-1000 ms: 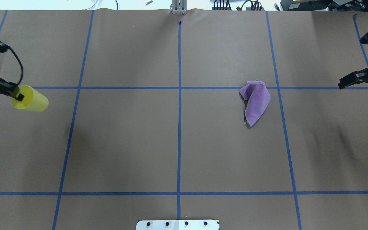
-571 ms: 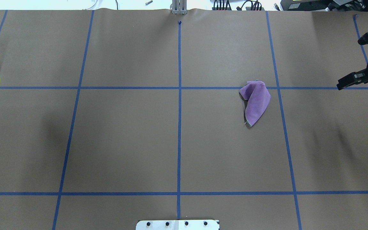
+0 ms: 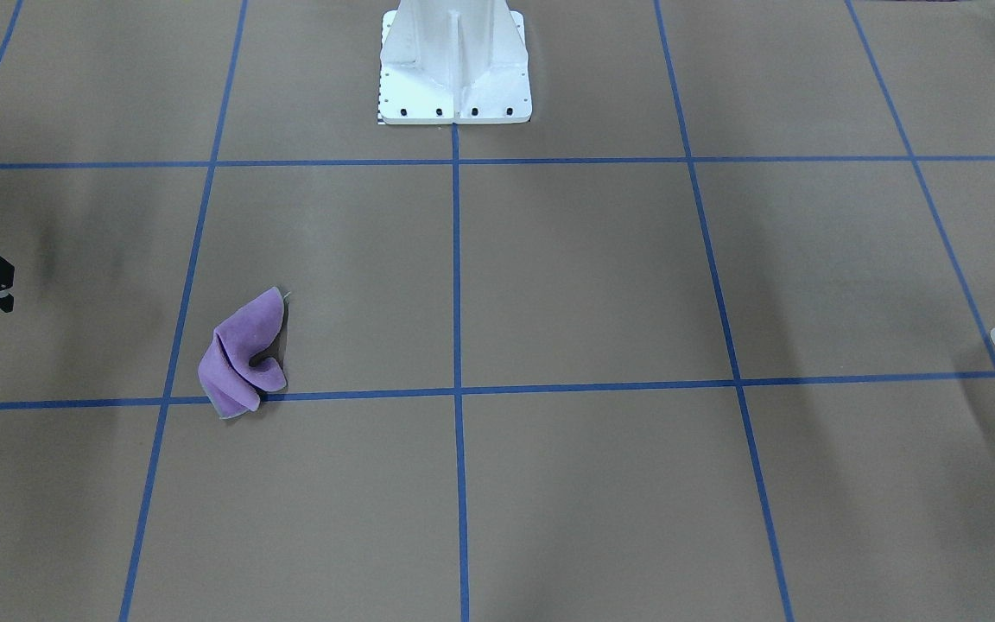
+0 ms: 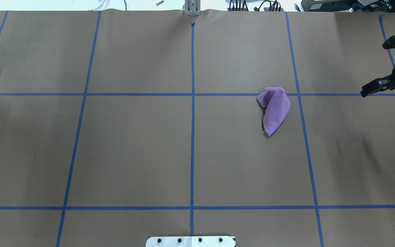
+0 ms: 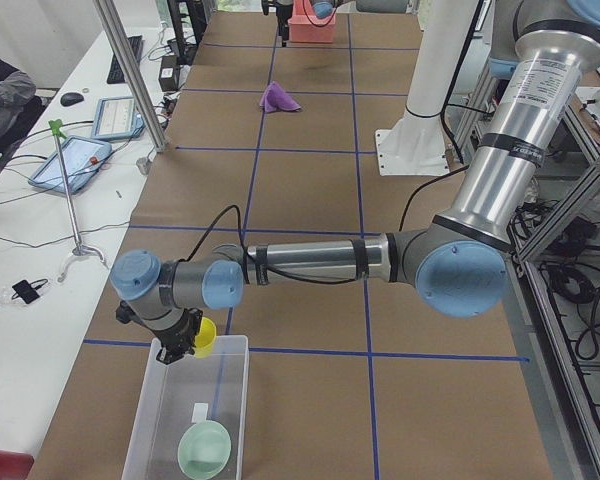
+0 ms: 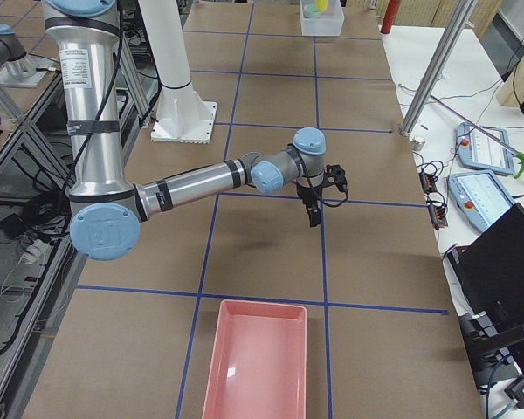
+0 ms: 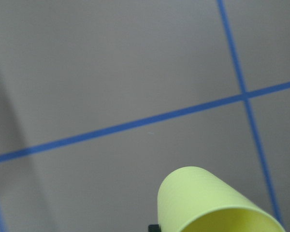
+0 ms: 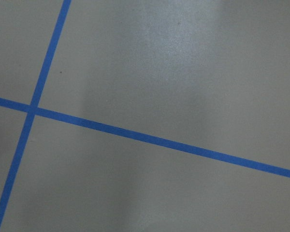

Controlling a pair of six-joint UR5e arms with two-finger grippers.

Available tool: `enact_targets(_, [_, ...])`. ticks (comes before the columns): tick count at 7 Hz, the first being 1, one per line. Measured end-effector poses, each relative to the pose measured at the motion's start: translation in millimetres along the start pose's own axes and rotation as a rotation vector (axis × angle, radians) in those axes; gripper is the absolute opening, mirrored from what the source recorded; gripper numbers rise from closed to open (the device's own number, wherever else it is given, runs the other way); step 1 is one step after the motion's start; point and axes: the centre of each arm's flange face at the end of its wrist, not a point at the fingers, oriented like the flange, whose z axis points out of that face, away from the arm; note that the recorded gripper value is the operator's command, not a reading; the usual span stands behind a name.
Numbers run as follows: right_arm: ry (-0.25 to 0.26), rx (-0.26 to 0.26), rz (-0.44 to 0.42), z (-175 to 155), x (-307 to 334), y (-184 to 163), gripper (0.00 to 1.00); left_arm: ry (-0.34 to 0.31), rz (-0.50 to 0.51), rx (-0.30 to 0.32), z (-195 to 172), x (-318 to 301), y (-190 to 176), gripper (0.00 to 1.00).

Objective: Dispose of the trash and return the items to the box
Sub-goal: 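Carry the yellow cup into the clear bin beside the bowl, release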

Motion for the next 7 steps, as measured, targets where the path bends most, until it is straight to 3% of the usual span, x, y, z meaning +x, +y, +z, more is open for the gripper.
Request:
enact_targets(2, [0.006, 0.004, -0.004, 0.7, -1.5, -2.0, 1.00, -0.002, -0.018, 0.006, 46.2, -4.1, -3.1, 0.00])
enact_targets(3, [0.007, 0.004, -0.004, 0.9, -1.9, -2.3, 1.00, -0.001, -0.024, 0.004, 65.9, -0.1, -3.3, 0.14])
enact_targets(5, [0.007, 0.004, -0.005, 0.9, -2.4, -2.5, 1.00, 0.001, -0.018, -0.001, 85.6, 2.2, -0.5, 0.98])
enact_targets(7, [0.005, 0.005, -0.006, 0.1, -3.2, -2.6, 1.00, -0.003, 0.005, 0.019, 88.1, 3.0, 1.6, 0.99])
